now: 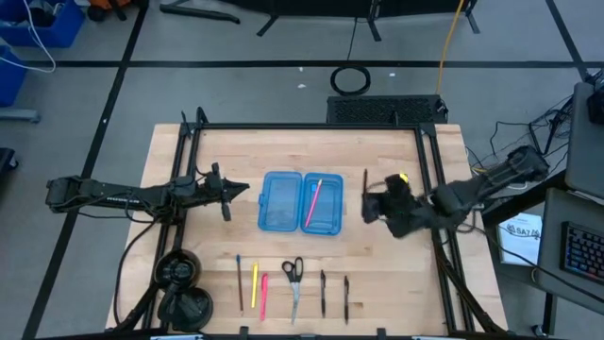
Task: Pick & place school supplies into a supply box
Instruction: Put the right black pen into the blue supply box
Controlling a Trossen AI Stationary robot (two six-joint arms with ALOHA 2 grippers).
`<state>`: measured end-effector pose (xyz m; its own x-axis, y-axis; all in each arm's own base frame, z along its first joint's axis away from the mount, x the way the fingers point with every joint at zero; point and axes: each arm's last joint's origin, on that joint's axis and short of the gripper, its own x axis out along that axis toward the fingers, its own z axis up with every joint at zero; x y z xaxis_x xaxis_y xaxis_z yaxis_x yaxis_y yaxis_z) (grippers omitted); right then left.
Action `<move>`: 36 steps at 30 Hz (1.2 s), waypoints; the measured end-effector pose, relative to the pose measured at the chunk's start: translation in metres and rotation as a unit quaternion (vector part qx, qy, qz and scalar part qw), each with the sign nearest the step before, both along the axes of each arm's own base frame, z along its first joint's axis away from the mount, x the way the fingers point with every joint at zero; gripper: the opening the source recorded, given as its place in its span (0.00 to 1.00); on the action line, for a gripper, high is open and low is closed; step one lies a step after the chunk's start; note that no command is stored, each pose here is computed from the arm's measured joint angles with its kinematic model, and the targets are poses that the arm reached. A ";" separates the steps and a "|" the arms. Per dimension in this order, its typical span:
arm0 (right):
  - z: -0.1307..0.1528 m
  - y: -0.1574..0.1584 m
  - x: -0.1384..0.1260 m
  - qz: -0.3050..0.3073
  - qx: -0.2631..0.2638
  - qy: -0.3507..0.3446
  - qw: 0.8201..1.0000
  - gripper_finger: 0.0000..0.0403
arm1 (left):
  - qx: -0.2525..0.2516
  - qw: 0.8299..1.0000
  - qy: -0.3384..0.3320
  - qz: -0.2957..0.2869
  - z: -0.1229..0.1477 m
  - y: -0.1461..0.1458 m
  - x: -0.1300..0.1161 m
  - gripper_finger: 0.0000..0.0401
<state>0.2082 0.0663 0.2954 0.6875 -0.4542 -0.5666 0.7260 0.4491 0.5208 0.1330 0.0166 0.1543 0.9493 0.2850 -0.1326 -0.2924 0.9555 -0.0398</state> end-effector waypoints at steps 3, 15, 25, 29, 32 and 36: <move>-0.011 -0.014 0.021 0.029 0.009 -0.024 0.999 0.05 | -0.011 1.000 -0.003 0.002 0.000 0.000 0.000 0.02; -0.080 -0.061 0.088 0.046 0.129 -0.039 0.990 0.05 | -0.060 0.998 -0.004 0.009 -0.003 0.000 0.000 0.02; -0.048 -0.072 0.131 0.006 0.151 0.141 0.978 0.04 | -0.059 0.998 -0.002 0.009 -0.003 0.000 -0.001 0.02; -0.045 -0.075 0.145 -0.007 0.157 0.189 0.969 0.04 | -0.056 0.998 -0.006 0.009 -0.002 0.000 0.000 0.02; -0.059 -0.077 0.156 -0.011 0.181 0.196 0.964 0.04 | -0.056 0.998 -0.009 0.015 -0.002 0.000 0.000 0.02; -0.082 -0.082 0.166 -0.014 0.215 0.216 0.952 0.04 | -0.054 0.998 -0.010 0.035 -0.002 0.001 -0.001 0.02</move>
